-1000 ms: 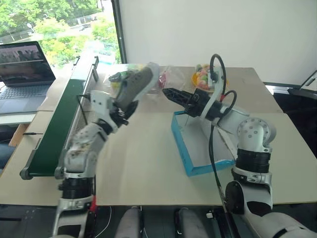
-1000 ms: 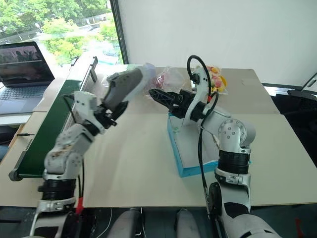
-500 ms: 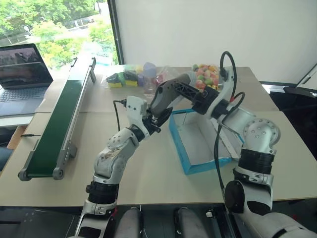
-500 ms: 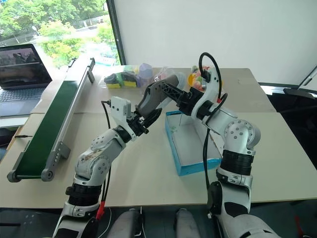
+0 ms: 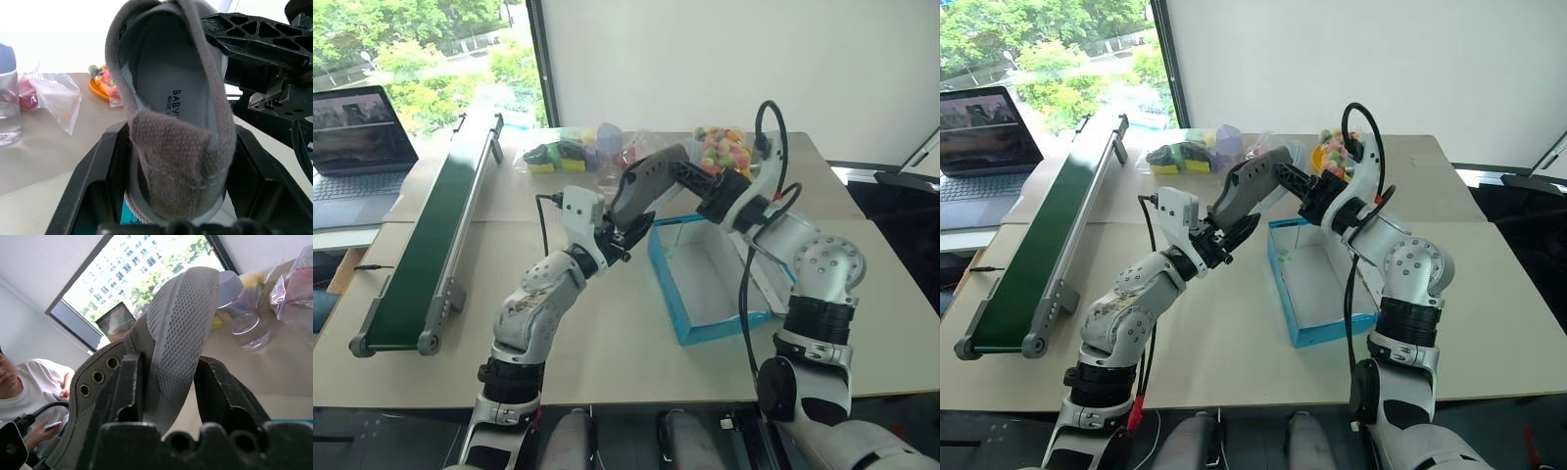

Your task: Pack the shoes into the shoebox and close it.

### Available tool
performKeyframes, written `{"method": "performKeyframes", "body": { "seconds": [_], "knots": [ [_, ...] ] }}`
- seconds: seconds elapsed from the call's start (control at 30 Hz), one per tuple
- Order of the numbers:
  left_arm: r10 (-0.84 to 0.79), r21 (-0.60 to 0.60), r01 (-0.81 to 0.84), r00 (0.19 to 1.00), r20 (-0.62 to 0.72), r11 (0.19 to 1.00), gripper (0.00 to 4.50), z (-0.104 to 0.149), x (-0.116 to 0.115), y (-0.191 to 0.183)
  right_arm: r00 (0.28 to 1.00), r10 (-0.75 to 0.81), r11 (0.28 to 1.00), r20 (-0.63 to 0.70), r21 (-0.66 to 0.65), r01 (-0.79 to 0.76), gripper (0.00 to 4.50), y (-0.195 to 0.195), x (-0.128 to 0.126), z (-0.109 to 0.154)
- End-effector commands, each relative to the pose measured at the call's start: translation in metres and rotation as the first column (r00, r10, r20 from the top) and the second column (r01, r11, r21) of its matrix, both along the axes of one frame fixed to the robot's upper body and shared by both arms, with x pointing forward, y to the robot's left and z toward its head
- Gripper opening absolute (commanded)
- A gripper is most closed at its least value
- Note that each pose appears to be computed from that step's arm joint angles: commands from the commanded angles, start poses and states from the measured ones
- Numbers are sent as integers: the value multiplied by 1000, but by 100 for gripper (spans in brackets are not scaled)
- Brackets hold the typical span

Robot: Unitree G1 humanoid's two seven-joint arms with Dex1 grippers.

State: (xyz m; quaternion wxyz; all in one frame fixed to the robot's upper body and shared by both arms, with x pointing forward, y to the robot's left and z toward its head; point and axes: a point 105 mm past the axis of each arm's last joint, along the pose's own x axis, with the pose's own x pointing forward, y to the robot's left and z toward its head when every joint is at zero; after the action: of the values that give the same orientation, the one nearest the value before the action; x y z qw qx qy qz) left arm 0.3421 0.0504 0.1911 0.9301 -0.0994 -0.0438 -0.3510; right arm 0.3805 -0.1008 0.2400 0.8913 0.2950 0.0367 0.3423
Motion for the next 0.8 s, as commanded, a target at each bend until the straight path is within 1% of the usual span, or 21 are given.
{"method": "performKeyframes", "body": {
  "seconds": [0.03,0.07,0.17,0.23,0.3,0.33,0.37,0.47,0.53,0.6,0.63,0.67,0.73,0.8],
  "knots": [
    [-50,-36,52,997,66,998,236,19,-10,-6,997,-8,999,77,37,5,50,-2,1,20],
    [-52,-38,54,997,64,998,236,19,-10,-6,997,-7,999,77,38,4,37,-2,1,20],
    [-52,-35,54,998,41,998,236,16,-10,-3,997,-6,999,79,32,3,32,-1,2,20],
    [-62,-51,62,998,15,997,324,12,-12,4,996,-9,1000,86,21,7,30,-2,2,21],
    [-38,7,38,999,-5,999,380,4,-12,13,995,-11,1000,100,-1,11,30,-3,2,22],
    [-28,30,28,1000,-13,999,428,0,-12,19,994,-15,1000,111,-18,17,30,-5,2,24],
    [-21,36,22,1000,-22,999,441,-2,-12,25,992,-21,999,126,-41,26,30,-7,2,28],
    [-4,56,6,999,-34,998,441,-6,-13,40,981,-37,987,190,-150,66,30,-17,2,45],
    [-6,124,10,999,-33,992,441,-14,-16,47,976,-53,969,211,-225,101,30,-25,4,59],
    [-23,205,27,999,-22,978,441,-22,-21,51,977,-64,928,206,-347,134,30,-35,5,66],
    [-41,224,45,999,-24,974,441,-24,-23,50,976,-68,873,207,-461,159,30,-42,5,61],
    [-54,234,58,998,-26,971,441,-25,-24,49,976,-70,825,205,-538,172,30,-48,5,56],
    [-108,228,111,994,-22,967,441,-21,-29,44,983,-77,770,169,-616,166,30,-60,5,48],
    [-178,266,174,984,-9,948,441,-21,-37,38,984,-65,701,165,-695,162,30,-69,3,42]
  ]
}}
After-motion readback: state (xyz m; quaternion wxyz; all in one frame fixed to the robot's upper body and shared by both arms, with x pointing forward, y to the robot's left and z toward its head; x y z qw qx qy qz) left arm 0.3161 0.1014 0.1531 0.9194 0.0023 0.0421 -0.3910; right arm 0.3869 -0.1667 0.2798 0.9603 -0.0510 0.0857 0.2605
